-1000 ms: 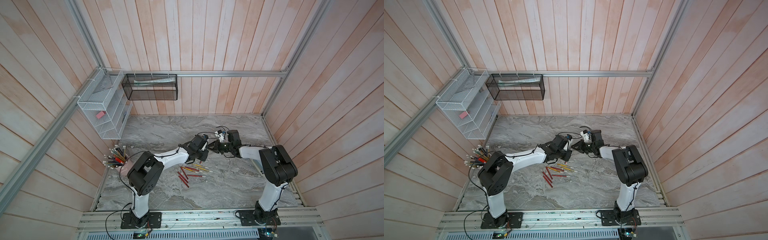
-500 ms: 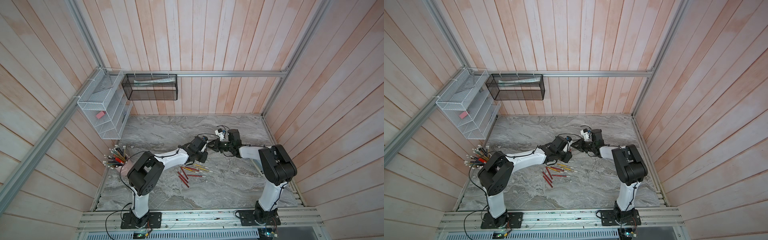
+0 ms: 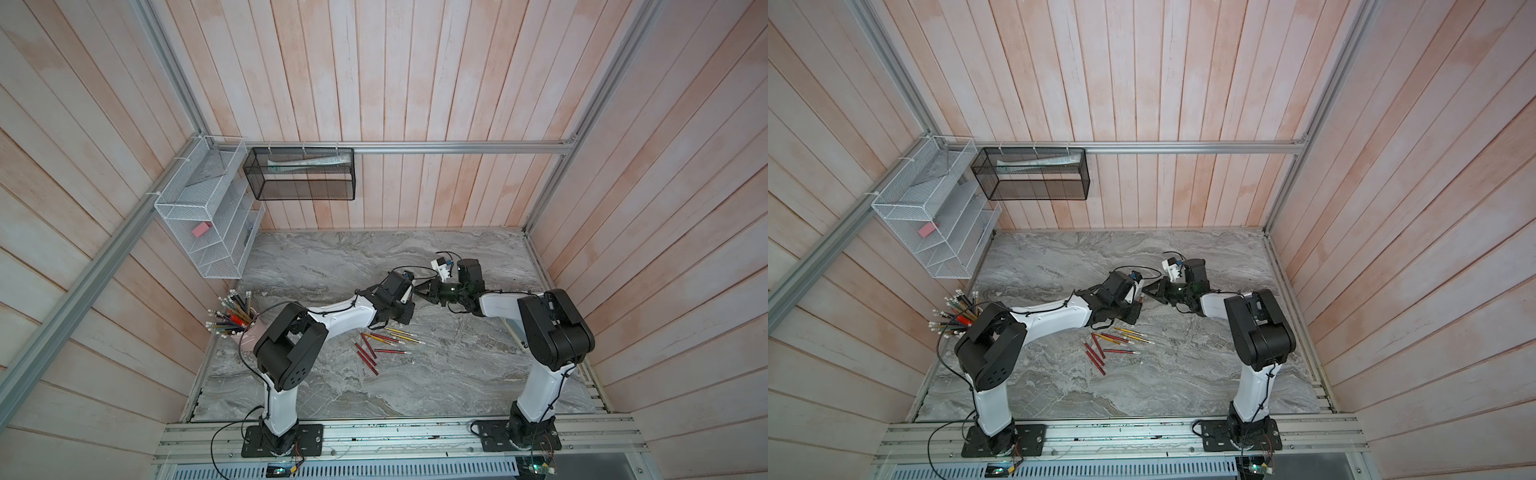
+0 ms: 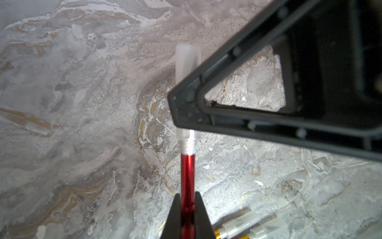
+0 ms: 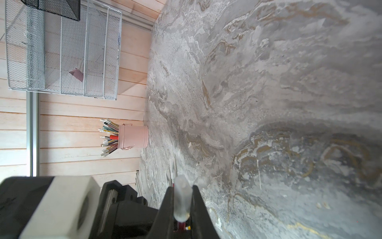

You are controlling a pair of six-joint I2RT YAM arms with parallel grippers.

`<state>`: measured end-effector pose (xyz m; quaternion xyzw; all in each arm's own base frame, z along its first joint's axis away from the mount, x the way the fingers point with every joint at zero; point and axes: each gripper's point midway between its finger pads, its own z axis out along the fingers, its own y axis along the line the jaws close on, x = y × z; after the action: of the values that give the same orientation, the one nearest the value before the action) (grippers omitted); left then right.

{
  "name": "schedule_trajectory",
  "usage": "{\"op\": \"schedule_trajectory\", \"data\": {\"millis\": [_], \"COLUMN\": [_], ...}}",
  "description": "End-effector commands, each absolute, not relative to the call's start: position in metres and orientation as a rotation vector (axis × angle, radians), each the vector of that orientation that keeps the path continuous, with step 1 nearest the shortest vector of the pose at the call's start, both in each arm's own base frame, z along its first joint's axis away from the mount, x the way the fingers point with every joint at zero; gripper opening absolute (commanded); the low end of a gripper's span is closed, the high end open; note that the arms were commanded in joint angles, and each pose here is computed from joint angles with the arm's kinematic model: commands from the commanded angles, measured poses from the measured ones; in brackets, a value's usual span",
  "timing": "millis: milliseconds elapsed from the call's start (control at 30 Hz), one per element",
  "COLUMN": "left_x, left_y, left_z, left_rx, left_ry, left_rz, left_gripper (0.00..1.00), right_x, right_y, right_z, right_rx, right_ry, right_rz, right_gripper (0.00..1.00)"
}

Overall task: Remove protective caps from carving knives
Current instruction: Remove the protective sleeve from the carving knife, then place the protective sleeve at the center of the board.

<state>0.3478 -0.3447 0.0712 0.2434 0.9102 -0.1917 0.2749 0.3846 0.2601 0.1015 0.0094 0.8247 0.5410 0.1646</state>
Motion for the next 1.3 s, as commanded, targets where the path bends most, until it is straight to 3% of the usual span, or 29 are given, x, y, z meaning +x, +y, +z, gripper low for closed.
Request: {"op": "schedule_trajectory", "data": {"millis": [0,400,733,900,1267], "left_x": [0.341,0.327,0.327,0.335,0.372], "left_y": [-0.343,-0.34,-0.34,-0.335,-0.279], "left_z": [0.078,0.058,0.057,0.069,0.088], "left_rx": [0.653,0.635,0.624,0.59,0.387], "left_ry": [2.441,2.492,2.498,2.479,2.501], "left_rz": [-0.556,-0.593,-0.59,-0.554,-0.422], "left_gripper": [0.0,0.0,0.0,0.0,0.0], "right_x": [0.404,0.464,0.481,0.467,0.385], "right_y": [0.243,0.214,0.194,0.162,0.115], "right_z": [0.101,0.123,0.132,0.104,0.045], "right_rx": [0.077,0.089,0.095,0.118,0.057], "right_ry": [2.334,2.304,2.318,2.433,2.659], "right_rz": [1.479,1.305,1.146,0.84,0.373], "right_gripper": [0.0,0.0,0.0,0.0,0.0]}}
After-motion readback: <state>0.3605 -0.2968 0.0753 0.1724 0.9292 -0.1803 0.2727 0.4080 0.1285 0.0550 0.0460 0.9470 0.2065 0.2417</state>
